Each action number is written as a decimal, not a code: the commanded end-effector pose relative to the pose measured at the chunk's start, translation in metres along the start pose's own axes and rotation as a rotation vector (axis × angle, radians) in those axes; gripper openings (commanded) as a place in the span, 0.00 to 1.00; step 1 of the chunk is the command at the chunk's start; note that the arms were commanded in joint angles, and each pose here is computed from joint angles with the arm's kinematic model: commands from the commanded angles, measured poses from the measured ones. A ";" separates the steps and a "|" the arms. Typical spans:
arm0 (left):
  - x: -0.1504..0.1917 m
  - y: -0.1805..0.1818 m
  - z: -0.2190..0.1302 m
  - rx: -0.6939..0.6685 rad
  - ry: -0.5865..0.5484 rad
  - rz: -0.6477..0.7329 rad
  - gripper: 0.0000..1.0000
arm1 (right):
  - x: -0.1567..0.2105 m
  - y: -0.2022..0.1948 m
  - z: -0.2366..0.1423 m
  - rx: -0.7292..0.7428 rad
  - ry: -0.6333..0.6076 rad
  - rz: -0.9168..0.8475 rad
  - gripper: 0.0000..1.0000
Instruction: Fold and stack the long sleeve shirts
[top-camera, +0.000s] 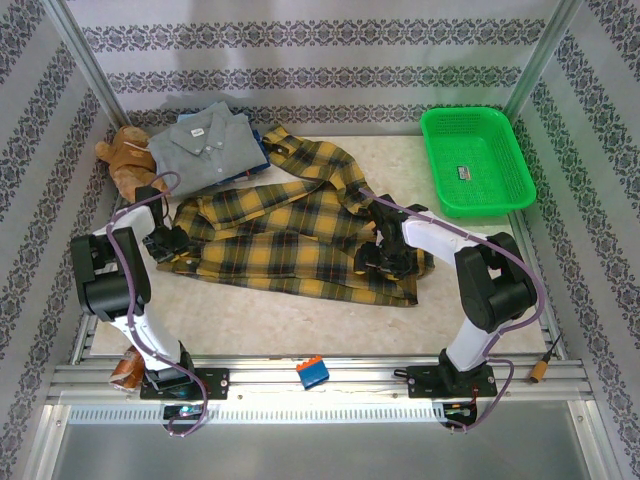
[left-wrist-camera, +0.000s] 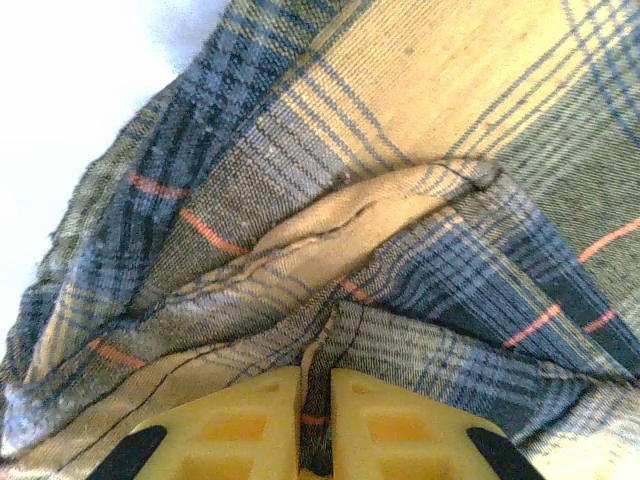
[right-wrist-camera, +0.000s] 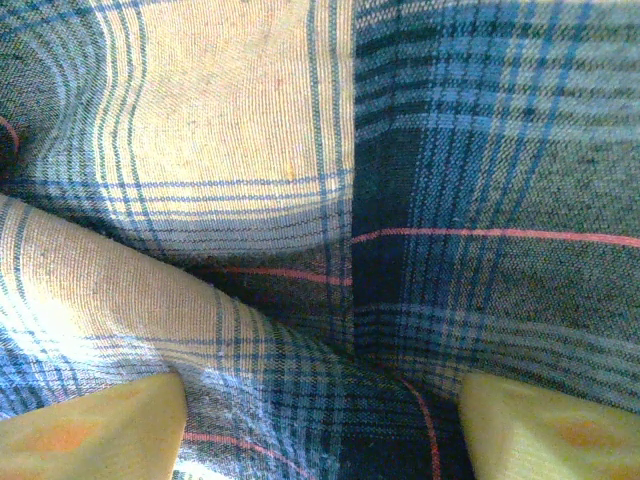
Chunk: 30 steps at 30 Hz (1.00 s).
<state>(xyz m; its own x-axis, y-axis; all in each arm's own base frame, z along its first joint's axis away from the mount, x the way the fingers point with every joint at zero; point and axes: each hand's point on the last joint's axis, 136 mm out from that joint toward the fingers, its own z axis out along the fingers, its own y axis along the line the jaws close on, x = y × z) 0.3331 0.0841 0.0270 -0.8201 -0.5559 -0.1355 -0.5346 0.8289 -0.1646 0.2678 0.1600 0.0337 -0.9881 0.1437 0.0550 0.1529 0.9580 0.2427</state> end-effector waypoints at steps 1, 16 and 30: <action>-0.007 -0.004 -0.018 0.036 -0.063 0.041 0.14 | 0.000 0.004 0.001 -0.005 0.007 -0.020 0.72; -0.034 -0.006 -0.032 0.006 -0.153 0.151 0.11 | 0.005 -0.004 0.010 0.025 0.035 -0.007 0.72; -0.036 0.004 -0.028 -0.054 -0.157 0.010 0.55 | 0.013 -0.016 0.010 0.071 0.039 0.012 0.72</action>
<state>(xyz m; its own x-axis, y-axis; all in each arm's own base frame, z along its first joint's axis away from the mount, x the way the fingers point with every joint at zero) 0.3519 0.1047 0.0312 -0.8428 -0.4867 -0.2298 -0.4798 0.8728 -0.0891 0.2627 0.1569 0.0241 -0.9859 0.1457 0.0822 0.1606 0.9621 0.2202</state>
